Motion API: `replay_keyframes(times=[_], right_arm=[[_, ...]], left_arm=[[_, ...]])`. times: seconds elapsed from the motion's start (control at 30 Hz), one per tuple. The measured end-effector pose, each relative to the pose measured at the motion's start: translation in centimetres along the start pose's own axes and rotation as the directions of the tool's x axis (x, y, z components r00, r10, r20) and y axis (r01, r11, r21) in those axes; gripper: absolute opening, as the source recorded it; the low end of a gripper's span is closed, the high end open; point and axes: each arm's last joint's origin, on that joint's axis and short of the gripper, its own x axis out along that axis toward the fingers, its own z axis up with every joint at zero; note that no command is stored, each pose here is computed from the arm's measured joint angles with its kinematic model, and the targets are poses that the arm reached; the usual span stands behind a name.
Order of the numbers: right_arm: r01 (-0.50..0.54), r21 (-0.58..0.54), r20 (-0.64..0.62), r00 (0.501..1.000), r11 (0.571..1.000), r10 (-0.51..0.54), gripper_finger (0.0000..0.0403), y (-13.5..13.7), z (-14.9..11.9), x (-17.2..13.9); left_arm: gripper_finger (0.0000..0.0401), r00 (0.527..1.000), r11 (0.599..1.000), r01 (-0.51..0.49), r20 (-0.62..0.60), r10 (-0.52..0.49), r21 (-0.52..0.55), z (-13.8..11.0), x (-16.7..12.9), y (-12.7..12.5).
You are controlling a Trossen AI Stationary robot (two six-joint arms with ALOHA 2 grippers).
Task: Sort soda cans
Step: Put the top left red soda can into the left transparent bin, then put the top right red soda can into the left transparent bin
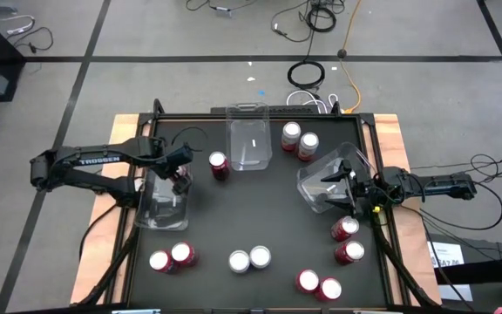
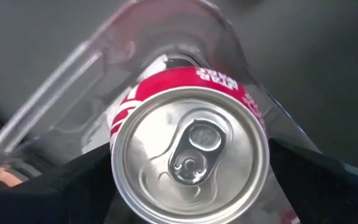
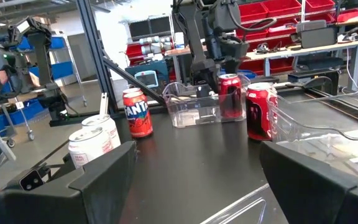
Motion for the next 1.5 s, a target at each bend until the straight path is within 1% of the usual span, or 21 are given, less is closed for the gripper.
replay_keyframes(times=[0.3, 0.37, 0.5, 0.6, 0.67, 0.8, 0.97, 1.1, 1.2, 1.3, 1.4, 1.5], right_arm=[[0.000, 0.000, 0.000, 1.000, 1.000, 0.000, 0.0334, 0.0, 0.0, 0.0], [0.000, 0.000, 0.000, 1.000, 1.000, 0.000, 0.0334, 0.0, 0.0, 0.0], [0.000, 0.000, 0.000, 1.000, 1.000, 0.000, 0.0334, 0.0, 0.0, 0.0], [0.000, 0.000, 0.000, 1.000, 1.000, 0.000, 0.0334, 0.0, 0.0, 0.0], [0.000, 0.000, 0.000, 1.000, 1.000, 0.000, 0.0334, 0.0, 0.0, 0.0], [0.000, 0.000, 0.000, 1.000, 1.000, 0.000, 0.0334, 0.0, 0.0, 0.0], [0.000, 0.000, 0.000, 1.000, 1.000, 0.000, 0.0334, 0.0, 0.0, 0.0], [0.000, 0.000, 0.000, 1.000, 1.000, 0.000, 0.0334, 0.0, 0.0, 0.0], [0.001, 0.000, 0.000, 1.000, 1.000, -0.001, 0.0334, 0.0, 0.0, 0.0], [0.000, 0.000, 0.000, 1.000, 1.000, 0.000, 0.0334, 0.0, 0.0, 0.0], [0.000, 0.000, 0.000, 1.000, 1.000, 0.000, 0.0334, 0.0, 0.0, 0.0], [0.000, 0.000, 0.000, 1.000, 1.000, 0.000, 0.0334, 0.0, 0.0, 0.0]], left_arm=[[0.0400, 1.000, 1.000, -0.004, -0.024, 0.004, 0.001, -0.2, -0.1, 0.1], [0.0400, 0.999, 1.000, -0.030, -0.033, 0.030, 0.003, -0.3, -0.5, 0.2], [0.0400, 0.996, 0.996, -0.092, -0.006, 0.092, 0.005, 0.0, -1.8, 0.3], [0.0400, 0.996, 0.996, -0.085, 0.018, 0.084, 0.029, 0.4, -2.9, 0.2], [0.0400, 0.998, 0.998, -0.061, 0.032, 0.060, 0.026, 0.6, -3.7, 0.0], [0.0400, 0.999, 0.999, 0.035, 0.035, -0.036, 0.026, 1.0, -5.2, -0.4], [0.0400, 0.987, 0.995, 0.098, 0.124, -0.098, 0.005, 2.0, -6.9, -1.0], [0.0400, 0.960, 0.986, 0.168, 0.223, -0.168, 0.018, 3.0, -8.3, -1.5], [0.0400, 0.924, 0.975, 0.220, 0.312, -0.220, 0.036, 3.8, -9.2, -2.0], [0.0400, 0.889, 0.962, 0.258, 0.368, -0.271, 0.084, 5.0, -10.0, -2.6], [0.0400, 0.890, 0.960, 0.250, 0.360, -0.280, 0.127, 6.3, -9.7, -3.4], [0.0400, 0.917, 0.964, 0.209, 0.308, -0.252, 0.166, 7.9, -8.9, -4.2]])
